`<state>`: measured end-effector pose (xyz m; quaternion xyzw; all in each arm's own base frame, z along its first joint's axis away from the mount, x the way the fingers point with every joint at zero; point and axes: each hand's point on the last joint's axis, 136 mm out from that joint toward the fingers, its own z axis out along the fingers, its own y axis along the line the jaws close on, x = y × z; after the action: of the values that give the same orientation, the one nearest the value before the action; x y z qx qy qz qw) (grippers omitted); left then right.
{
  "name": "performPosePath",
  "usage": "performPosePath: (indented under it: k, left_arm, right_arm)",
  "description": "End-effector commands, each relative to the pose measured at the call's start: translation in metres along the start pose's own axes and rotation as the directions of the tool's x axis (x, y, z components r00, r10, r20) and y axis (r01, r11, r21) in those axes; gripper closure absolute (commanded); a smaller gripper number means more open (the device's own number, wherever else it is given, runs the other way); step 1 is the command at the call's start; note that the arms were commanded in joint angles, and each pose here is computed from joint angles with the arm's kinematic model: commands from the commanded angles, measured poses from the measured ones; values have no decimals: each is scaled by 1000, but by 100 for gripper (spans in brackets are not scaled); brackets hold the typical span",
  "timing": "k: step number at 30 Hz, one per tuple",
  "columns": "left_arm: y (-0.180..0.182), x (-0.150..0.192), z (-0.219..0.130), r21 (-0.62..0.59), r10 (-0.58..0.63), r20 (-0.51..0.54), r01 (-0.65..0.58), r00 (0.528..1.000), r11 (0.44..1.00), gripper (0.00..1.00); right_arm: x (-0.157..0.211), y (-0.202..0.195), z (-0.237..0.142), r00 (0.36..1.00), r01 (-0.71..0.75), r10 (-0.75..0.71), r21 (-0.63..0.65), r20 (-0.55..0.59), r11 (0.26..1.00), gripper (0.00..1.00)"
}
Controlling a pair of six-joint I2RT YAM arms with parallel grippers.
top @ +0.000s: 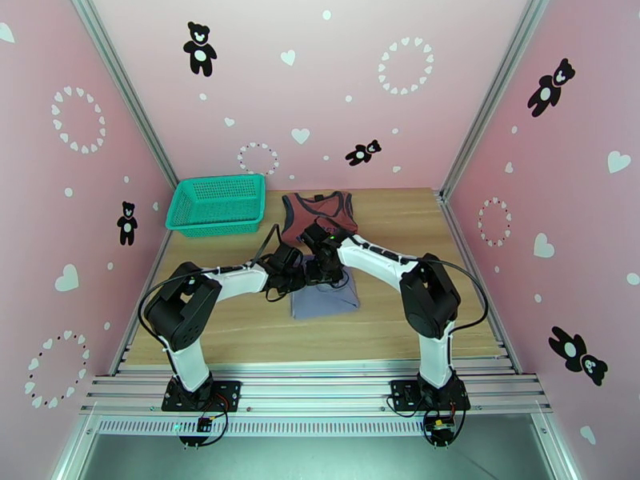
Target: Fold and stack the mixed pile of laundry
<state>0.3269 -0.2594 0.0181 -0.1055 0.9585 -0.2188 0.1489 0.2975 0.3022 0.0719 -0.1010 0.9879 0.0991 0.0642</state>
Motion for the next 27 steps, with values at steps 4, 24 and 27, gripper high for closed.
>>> performPosePath:
  k: [4, 24, 27]
  left_arm:
    - [36, 12, -9, -168, 45, -31, -50, 999, 984, 100]
    - [10, -59, -92, -229, 171, 131, -138, 976, 964, 100]
    - [18, -63, -103, -240, 159, 147, -121, 976, 963, 100]
  right_arm:
    - [-1, 21, -31, 997, 57, -53, -81, 54, 995, 42]
    - [-7, 70, -83, 986, -41, 99, -374, 137, 927, 44]
    - [-6, 71, -105, 982, 0, 73, -386, 175, 922, 45]
